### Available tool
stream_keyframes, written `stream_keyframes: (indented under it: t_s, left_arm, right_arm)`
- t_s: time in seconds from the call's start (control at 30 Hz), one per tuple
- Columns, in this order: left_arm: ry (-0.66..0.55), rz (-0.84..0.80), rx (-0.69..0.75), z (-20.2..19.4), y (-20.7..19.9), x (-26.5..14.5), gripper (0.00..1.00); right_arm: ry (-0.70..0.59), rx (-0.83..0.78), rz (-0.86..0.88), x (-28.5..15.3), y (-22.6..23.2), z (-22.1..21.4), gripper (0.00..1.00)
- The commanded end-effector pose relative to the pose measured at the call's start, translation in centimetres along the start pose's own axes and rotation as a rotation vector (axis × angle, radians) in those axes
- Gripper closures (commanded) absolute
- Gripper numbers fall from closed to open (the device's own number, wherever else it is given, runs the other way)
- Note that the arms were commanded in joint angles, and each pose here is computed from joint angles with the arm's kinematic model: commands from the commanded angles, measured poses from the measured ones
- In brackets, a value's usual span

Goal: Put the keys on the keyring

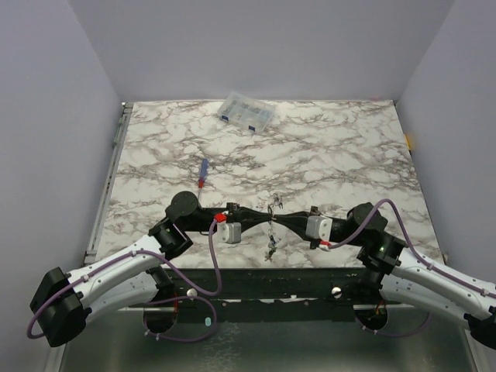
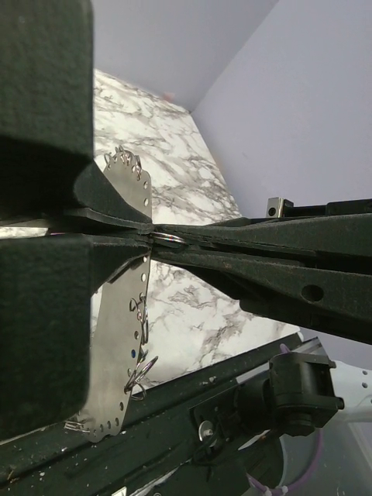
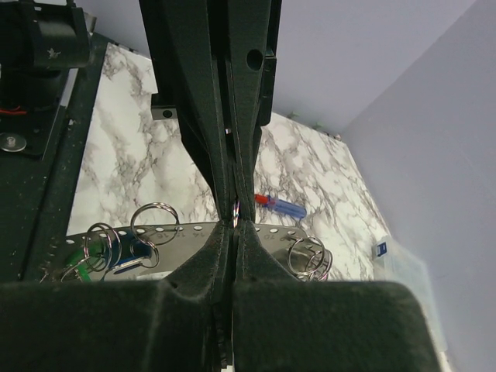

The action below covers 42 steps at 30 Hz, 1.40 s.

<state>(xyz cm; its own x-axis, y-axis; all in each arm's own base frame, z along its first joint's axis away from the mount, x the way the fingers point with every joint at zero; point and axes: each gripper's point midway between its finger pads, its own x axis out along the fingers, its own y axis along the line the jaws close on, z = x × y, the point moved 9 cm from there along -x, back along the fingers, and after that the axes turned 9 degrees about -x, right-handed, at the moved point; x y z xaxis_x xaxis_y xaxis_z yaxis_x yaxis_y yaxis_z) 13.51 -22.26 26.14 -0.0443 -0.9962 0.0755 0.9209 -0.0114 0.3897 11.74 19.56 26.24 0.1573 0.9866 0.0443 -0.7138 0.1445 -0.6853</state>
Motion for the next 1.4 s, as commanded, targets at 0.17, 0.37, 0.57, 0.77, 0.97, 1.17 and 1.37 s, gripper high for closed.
stream_keyframes:
  t_s: [0.17,0.37,0.57,0.77,0.97,1.17,1.37]
  left_arm:
    - [-0.023,-0.002,0.029,0.21,0.01,0.22,0.85]
    - [-0.023,0.005,0.034,0.23,0.0,0.13,0.71]
    - [-0.024,-0.008,0.025,0.17,-0.1,0.27,0.87]
    - [-0.016,0.006,0.01,0.06,0.02,0.34,1.0]
    - [-0.013,0.015,0.004,0.03,0.11,0.35,1.0]
    - [-0.008,0.035,0.004,0.04,0.26,0.29,1.0]
    - [-0.001,0.064,0.012,0.1,0.51,0.13,1.0]
  right_arm:
    - [-0.1,-0.011,0.058,0.73,-0.28,1.68,1.0]
    - [-0.094,-0.019,0.056,0.75,-0.34,1.61,1.0]
    - [-0.098,-0.016,0.057,0.93,-0.37,1.58,1.0]
    - [-0.1,-0.013,0.057,0.92,-0.35,1.62,1.0]
    - [-0.096,-0.009,0.059,0.86,-0.36,1.66,0.99]
    - [-0.092,0.0,0.063,0.83,-0.35,1.69,0.91]
    - [-0.081,0.004,0.066,0.72,-0.28,1.63,0.8]
